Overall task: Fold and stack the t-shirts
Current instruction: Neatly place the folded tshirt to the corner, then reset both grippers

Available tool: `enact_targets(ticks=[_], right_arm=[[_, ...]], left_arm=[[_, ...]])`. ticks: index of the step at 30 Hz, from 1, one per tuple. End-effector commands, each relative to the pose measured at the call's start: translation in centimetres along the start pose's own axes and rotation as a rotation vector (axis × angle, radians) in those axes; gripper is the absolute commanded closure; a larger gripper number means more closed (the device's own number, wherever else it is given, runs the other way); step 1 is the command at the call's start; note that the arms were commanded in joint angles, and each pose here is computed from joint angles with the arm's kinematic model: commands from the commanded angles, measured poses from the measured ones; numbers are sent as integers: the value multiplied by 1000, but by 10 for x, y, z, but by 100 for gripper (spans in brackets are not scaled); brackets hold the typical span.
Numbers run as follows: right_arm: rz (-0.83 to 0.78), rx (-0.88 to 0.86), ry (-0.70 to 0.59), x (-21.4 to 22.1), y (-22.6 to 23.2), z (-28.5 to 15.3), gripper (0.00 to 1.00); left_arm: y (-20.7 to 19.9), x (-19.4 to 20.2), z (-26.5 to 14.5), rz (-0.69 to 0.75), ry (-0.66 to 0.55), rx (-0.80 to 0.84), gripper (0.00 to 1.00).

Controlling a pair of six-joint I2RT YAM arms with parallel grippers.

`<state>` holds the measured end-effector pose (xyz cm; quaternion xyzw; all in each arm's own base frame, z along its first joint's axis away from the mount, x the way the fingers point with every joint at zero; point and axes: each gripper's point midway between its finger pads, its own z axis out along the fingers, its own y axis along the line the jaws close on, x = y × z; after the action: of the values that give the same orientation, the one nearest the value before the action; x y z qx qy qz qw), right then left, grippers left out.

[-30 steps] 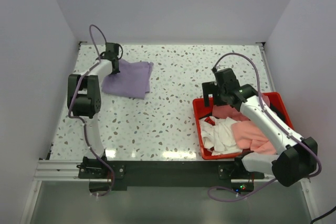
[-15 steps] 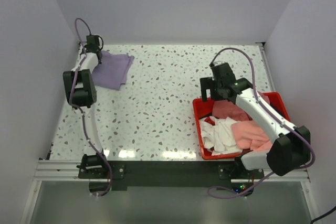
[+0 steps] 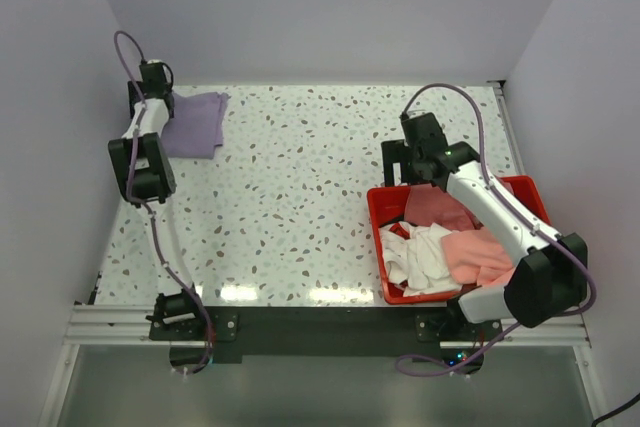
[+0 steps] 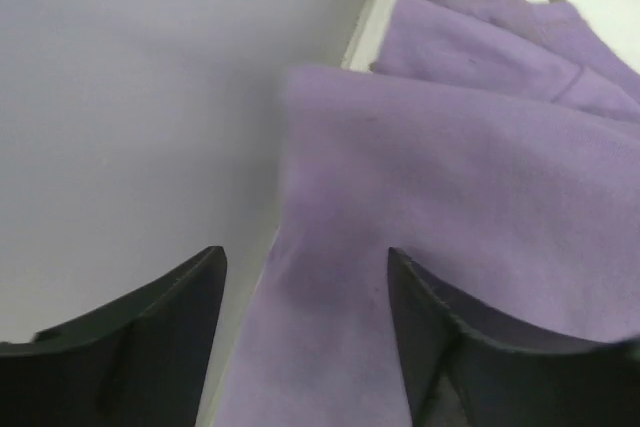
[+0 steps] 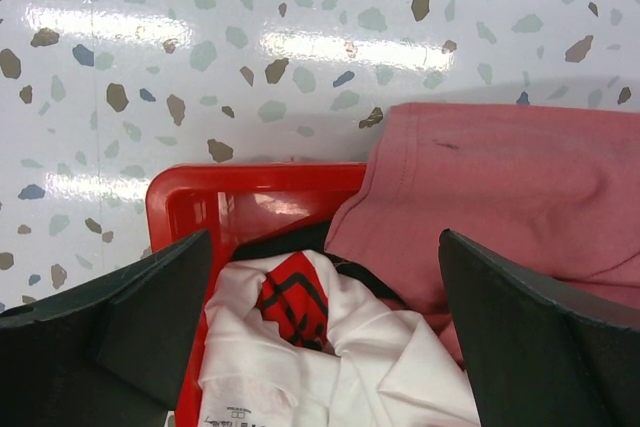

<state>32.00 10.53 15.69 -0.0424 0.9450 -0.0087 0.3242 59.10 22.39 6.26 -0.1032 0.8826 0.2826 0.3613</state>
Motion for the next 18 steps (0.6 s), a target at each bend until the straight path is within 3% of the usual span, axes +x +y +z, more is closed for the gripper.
enact_targets(ticks=[1, 4, 5, 7, 12, 16, 18], right_arm=[[27, 1, -60, -19, -1, -11, 1], [29, -9, -73, -18, -1, -16, 1], [31, -14, -75, -18, -1, -18, 1], [37, -33, -85, -19, 1, -24, 1], [73, -58, -125, -19, 1, -37, 1], [132, -63, -146, -11, -1, -42, 1], [153, -70, -172, -10, -3, -49, 1]], left_arm=[[40, -53, -21, -94, -121, -100, 27], [58, -79, -48, -193, -158, -121, 15], [58, -81, -58, -211, -148, -109, 1], [68, -106, -92, -311, -202, -88, 0], [48, -145, -179, -414, -294, 48, 0], [26, -137, -261, -523, -291, 165, 0], [-4, -125, -293, -597, -262, 332, 0]])
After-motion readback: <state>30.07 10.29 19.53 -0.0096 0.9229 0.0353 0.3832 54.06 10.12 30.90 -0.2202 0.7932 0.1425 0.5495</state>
